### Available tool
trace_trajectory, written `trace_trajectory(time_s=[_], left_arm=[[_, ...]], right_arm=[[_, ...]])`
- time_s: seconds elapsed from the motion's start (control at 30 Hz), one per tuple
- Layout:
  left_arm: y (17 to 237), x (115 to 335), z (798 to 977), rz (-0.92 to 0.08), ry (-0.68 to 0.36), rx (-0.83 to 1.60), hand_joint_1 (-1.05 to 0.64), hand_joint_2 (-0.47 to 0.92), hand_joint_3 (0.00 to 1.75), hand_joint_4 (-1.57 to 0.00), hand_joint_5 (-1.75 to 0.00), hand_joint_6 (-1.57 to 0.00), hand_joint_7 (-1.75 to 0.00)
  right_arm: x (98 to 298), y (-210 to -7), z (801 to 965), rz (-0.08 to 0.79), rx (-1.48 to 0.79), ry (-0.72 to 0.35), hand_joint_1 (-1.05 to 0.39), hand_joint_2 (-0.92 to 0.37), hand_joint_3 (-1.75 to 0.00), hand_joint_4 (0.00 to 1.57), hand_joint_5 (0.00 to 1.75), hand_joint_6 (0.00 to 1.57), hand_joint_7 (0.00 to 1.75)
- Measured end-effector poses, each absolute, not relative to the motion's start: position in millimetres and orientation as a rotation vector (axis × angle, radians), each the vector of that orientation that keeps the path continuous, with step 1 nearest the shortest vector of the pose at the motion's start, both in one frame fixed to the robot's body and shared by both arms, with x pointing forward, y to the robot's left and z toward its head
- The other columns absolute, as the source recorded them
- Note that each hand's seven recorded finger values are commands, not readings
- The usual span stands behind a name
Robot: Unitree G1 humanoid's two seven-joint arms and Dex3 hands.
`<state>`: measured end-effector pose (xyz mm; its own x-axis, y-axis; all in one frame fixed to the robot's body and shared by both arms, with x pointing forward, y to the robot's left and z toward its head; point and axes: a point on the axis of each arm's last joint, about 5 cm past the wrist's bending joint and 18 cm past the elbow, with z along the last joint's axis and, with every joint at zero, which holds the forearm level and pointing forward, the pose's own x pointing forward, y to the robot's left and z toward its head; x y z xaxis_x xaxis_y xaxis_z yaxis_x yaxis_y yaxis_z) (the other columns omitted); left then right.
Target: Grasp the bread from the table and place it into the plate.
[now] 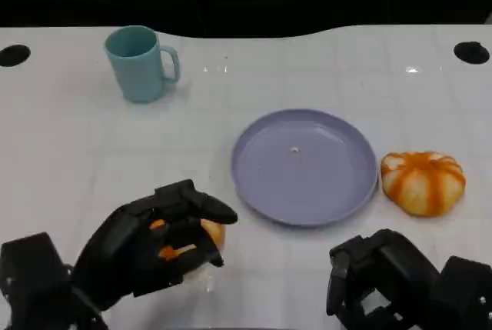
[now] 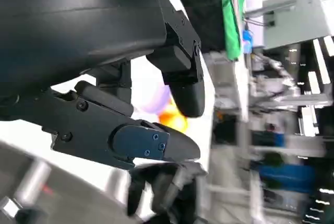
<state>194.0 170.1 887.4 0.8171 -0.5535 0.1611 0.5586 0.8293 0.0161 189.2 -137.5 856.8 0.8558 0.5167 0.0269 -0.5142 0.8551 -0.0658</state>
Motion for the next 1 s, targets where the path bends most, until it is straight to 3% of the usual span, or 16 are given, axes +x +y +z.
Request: trace_trajectory(time_s=[0.23, 0.3, 0.47, 0.57, 1.0], left_arm=[[180.5, 194.8, 916.1, -0.552, -0.202, 0.207, -0.60, 0.92, 0.08, -0.32, -0.81, -0.46, -0.07], [181.8, 194.1, 923.3, -0.533, -0.217, 0.299, -0.62, 0.92, 0.07, -0.29, -0.76, -0.42, -0.04], [181.8, 191.7, 937.9, -0.503, -0.232, 0.597, -0.67, 0.92, 0.08, -0.30, -0.40, -0.32, 0.00], [179.6, 190.1, 945.8, -0.487, -0.228, 0.787, -0.68, 0.92, 0.08, -0.32, -0.28, -0.28, 0.00], [159.9, 189.2, 959.9, -0.480, -0.171, 1.265, -0.64, 0.90, 0.01, -0.31, -0.17, -0.19, 0.00]], right_arm=[[189.2, -137.0, 856.9, 0.539, -0.060, -0.044, -1.05, -0.14, -1.34, 1.53, 1.34, 1.57, 1.08], [189.2, -137.0, 856.9, 0.538, -0.061, -0.044, -1.05, -0.12, -1.36, 1.54, 1.34, 1.57, 1.08], [190.3, -136.6, 856.5, 0.538, -0.055, -0.041, -1.05, -0.09, -1.41, 1.56, 1.32, 1.57, 1.08], [190.4, -136.3, 856.2, 0.539, -0.054, -0.040, -1.05, -0.09, -1.41, 1.56, 1.32, 1.57, 1.07], [188.9, -136.6, 858.1, 0.534, -0.068, -0.052, -1.05, -0.11, -1.41, 1.53, 1.33, 1.57, 1.09]])
